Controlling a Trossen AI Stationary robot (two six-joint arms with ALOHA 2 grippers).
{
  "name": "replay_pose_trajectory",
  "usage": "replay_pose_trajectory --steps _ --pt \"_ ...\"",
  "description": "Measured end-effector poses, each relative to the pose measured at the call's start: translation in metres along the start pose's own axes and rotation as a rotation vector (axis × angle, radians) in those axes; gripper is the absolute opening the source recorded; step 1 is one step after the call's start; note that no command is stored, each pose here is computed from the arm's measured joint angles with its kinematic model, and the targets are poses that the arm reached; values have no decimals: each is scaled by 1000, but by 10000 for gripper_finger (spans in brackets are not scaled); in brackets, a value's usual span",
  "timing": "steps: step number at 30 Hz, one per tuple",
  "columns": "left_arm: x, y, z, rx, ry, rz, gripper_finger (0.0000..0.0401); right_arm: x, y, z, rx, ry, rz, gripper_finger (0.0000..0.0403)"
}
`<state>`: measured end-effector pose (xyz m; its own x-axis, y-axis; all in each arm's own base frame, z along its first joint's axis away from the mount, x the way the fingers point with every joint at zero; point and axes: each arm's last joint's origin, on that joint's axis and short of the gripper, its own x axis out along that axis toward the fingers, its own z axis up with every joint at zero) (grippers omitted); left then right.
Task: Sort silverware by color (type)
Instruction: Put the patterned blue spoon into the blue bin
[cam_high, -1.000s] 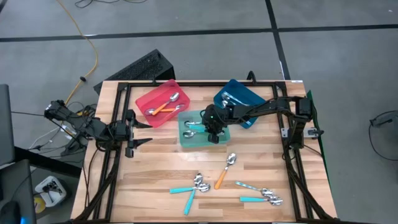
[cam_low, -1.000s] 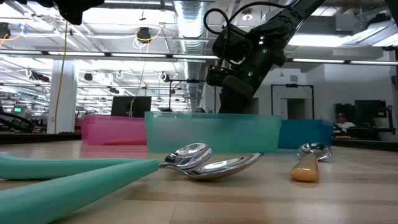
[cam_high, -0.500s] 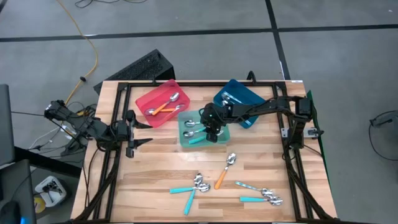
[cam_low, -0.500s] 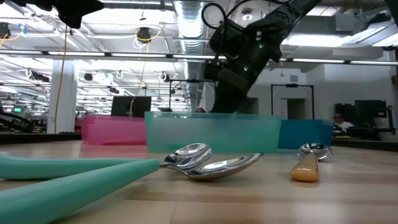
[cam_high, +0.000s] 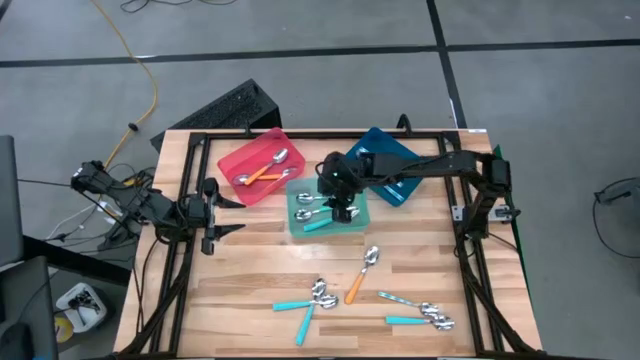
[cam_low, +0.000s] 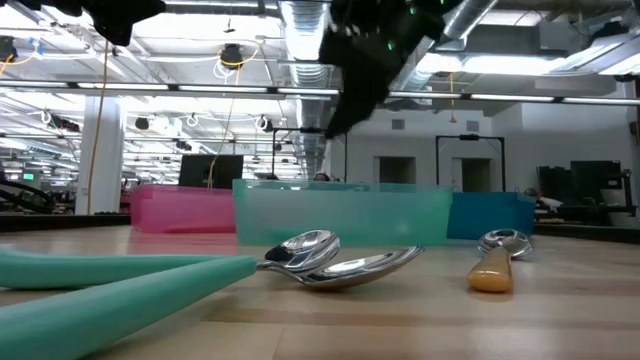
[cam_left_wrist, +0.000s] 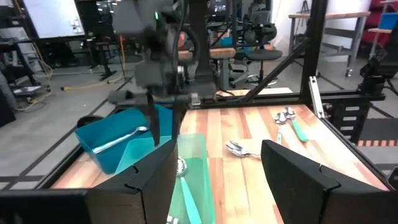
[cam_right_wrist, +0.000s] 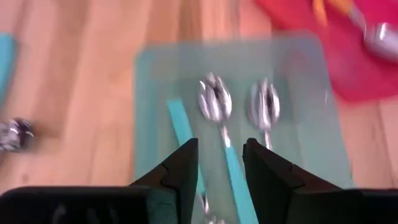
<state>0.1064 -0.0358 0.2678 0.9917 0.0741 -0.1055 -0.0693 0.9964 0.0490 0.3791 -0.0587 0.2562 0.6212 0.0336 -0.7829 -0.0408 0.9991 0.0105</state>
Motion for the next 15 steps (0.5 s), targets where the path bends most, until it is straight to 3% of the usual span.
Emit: replay_pose_trajectory --steps 15 --pt "1 -1 0 -24 4 -23 218 -111 36 -9 21 1 31 147"
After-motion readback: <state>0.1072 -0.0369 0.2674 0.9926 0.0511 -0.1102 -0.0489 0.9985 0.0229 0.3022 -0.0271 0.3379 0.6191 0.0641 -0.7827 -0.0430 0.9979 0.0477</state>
